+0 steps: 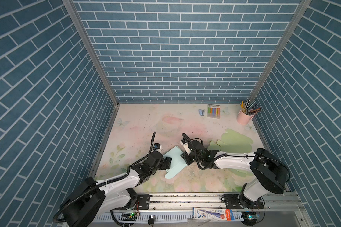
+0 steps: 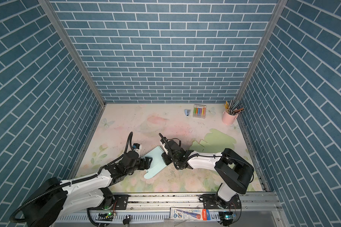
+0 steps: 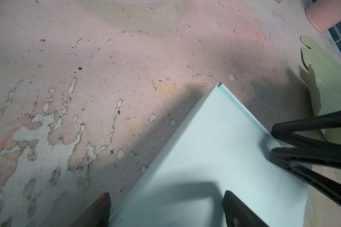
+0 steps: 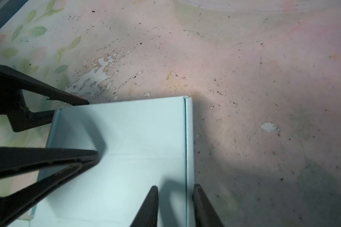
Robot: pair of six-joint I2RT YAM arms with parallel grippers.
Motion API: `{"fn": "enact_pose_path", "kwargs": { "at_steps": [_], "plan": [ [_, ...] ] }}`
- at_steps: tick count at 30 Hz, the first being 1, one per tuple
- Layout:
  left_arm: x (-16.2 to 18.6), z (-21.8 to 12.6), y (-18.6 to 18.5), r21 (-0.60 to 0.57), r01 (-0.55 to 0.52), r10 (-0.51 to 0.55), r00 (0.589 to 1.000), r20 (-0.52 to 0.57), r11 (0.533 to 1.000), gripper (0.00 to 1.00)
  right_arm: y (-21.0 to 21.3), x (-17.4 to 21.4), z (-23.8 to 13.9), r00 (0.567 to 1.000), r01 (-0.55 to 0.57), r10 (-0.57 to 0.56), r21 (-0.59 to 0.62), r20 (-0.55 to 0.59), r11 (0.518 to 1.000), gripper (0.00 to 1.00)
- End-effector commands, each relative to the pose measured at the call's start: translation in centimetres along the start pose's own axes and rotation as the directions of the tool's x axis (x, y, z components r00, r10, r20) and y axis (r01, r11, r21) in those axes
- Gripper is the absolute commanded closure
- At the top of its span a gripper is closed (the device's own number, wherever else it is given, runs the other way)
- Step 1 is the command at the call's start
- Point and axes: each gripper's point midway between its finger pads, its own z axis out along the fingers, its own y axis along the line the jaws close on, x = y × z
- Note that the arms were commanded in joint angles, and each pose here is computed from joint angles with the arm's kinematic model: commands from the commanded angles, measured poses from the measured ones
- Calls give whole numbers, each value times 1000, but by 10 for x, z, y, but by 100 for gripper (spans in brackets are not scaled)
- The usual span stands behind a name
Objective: Fold the paper box
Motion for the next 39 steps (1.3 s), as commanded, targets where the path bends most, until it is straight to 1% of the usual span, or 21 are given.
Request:
{"fn": "enact_pose_path", "kwargs": {
  "at_steps": [1,11,15,19,22,24,27,30,35,39],
  "plan": [
    [1,7,3,-42,-47,46,999,-26,998,11,2,18,-1,999,-19,18,-23,-44,1000,70],
    [-16,29,-6,-47,-86,85,996,-17,995,11,10,33,-31,992,-124,125,-109,1,986,71],
    [-26,29,-7,-58,-95,95,996,0,994,11,4,27,-43,991,-128,132,-80,39,989,70],
    [-44,19,-7,-72,-108,111,993,39,992,11,3,12,-55,987,-127,133,-69,85,990,69],
    [-59,2,-8,-87,-119,127,988,90,989,11,-1,8,-62,983,-149,153,-43,106,988,67],
    [-65,-9,-11,-84,-118,126,987,102,989,11,-6,9,-65,980,-165,166,-20,113,986,66],
    [-57,-20,-16,-69,-130,135,988,72,989,11,-6,13,-70,980,-174,175,-22,99,985,66],
    [-38,-32,-25,-46,-141,143,989,32,989,11,3,18,-73,982,-166,170,-56,82,985,65],
    [-4,-55,-44,43,-116,116,993,-8,992,11,18,30,-72,986,-160,162,-72,35,985,65],
    [17,-62,-52,96,-81,85,996,-38,992,11,21,40,-67,985,-169,170,-73,5,983,65]
  ]
}}
